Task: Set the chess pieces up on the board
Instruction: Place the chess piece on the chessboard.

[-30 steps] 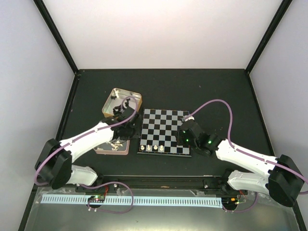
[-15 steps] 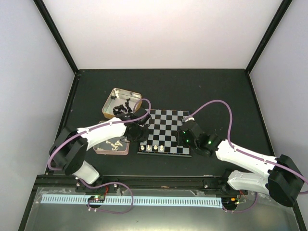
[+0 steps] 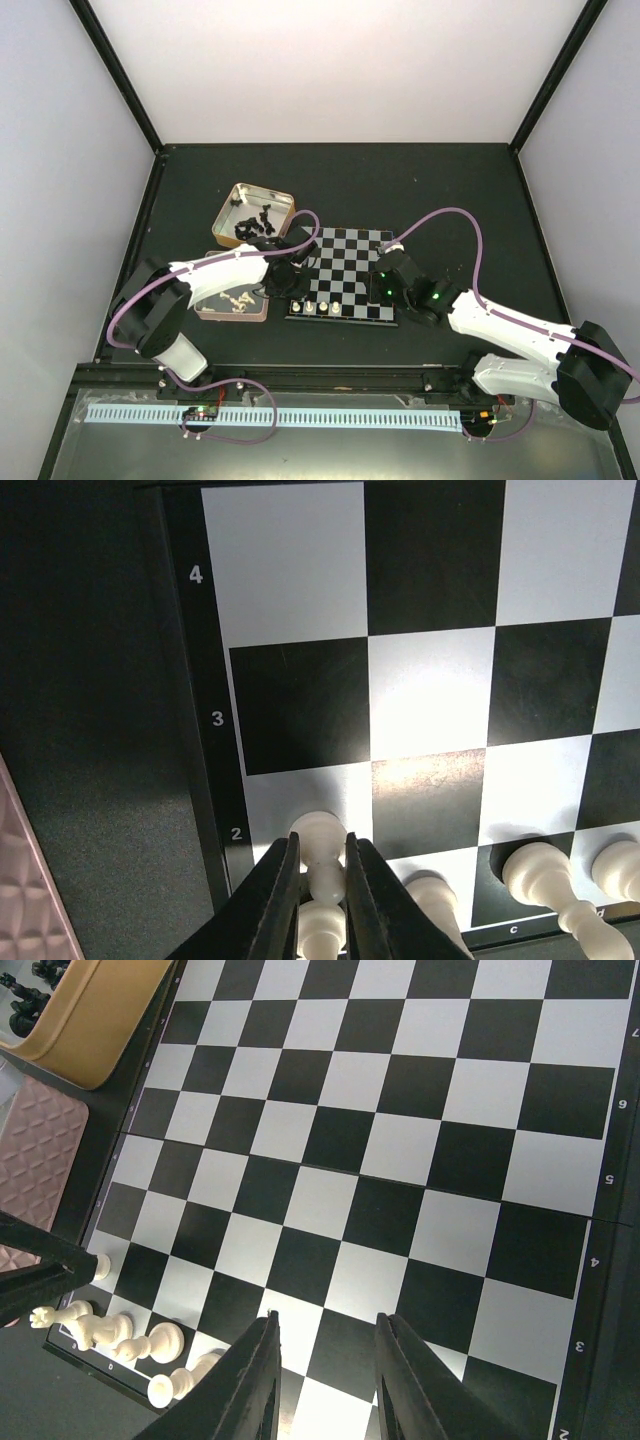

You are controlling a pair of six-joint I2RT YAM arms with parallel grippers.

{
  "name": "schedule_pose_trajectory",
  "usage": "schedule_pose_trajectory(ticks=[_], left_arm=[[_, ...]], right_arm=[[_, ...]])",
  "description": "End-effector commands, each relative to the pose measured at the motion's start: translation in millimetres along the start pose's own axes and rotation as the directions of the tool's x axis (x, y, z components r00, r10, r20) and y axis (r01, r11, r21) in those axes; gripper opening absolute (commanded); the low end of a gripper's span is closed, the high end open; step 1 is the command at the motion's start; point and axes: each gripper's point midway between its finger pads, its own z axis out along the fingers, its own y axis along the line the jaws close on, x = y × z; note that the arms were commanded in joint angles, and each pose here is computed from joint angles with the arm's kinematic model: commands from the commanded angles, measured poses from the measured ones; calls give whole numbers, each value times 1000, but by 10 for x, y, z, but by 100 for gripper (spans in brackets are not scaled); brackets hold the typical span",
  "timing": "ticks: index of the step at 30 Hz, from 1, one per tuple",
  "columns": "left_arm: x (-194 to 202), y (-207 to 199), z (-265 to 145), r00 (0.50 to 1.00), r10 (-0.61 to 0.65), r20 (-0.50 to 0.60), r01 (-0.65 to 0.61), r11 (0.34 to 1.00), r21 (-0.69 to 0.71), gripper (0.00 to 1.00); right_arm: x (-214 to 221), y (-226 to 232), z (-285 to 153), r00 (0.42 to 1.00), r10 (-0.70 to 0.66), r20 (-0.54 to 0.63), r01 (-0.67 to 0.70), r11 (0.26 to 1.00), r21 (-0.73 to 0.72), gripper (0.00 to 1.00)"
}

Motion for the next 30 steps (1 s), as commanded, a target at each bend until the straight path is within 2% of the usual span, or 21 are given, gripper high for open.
schedule_pose_trajectory(ticks=[1,4,8,16,23,30], left_arm=[[-31,-91,-44,1000,24,-11,-24,1000,15,18],[-51,-106,-58,1000,29,-4,-29,999,20,24],[-93,-144,-97,999,34,8,-34,999,29,26],[-268,-112,-323,996,14,93,-14,1000,1,37],[-466,293,-654,962,-115,249,126,992,-29,45],[-571,945,-802,880,-314,356,330,944,19,41]], right_arm=[[-54,-8,1,999,18,29,-18,1000,1,27],[-55,-3,2,999,17,29,-18,1000,1,27],[-62,2,-5,999,16,31,-16,1000,-1,27],[-82,-5,-25,999,15,38,-16,1000,3,27],[-102,11,-63,999,13,29,-13,1000,8,28],[-125,22,-87,999,25,28,-26,1000,9,27]])
